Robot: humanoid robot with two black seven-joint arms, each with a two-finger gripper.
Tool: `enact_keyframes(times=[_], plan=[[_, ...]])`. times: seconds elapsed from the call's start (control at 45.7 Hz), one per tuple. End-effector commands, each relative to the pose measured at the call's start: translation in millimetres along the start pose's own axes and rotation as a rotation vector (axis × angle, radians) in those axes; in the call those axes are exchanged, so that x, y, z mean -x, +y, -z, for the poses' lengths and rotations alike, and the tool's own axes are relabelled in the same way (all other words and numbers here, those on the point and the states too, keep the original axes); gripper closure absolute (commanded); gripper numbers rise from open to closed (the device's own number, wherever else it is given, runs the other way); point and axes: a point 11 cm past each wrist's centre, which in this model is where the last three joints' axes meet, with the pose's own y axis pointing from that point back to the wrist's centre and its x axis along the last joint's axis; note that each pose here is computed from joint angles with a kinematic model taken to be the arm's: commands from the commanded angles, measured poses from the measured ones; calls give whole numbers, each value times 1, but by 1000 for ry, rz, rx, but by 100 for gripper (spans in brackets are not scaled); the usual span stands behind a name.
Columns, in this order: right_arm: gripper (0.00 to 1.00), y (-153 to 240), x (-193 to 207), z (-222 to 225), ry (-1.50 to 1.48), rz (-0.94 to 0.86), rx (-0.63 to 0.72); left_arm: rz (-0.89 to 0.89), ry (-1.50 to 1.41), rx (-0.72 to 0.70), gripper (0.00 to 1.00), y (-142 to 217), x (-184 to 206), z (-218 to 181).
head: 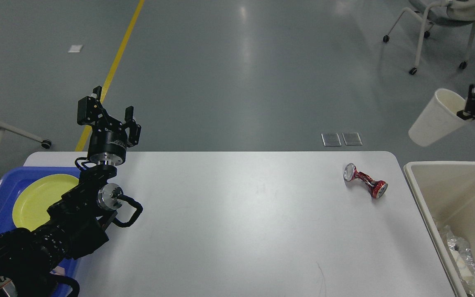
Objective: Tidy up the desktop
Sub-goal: 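Lift the paper cup high and release it into the beige bin, then swing the right gripper back over the red can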
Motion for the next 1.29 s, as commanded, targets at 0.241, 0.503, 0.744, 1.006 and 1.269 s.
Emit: enact_keyframes(times=[0.241, 0.503, 0.744, 1.006, 1.269], plan=[[28, -93, 77, -140, 190, -128, 433, 0, 0, 0, 0, 0, 0, 0], [0, -102, 94, -150, 218, -128, 448, -1, 1, 1, 0, 0, 0, 0], [0, -105, 69, -84, 171, -119, 269, 0, 0, 0, 0, 0, 0, 0], [0, -13, 44, 42, 52, 41, -133, 0, 0, 0, 0, 0, 0, 0], [0, 134, 38, 160, 121, 217, -518, 0, 0, 0, 0, 0, 0, 0]])
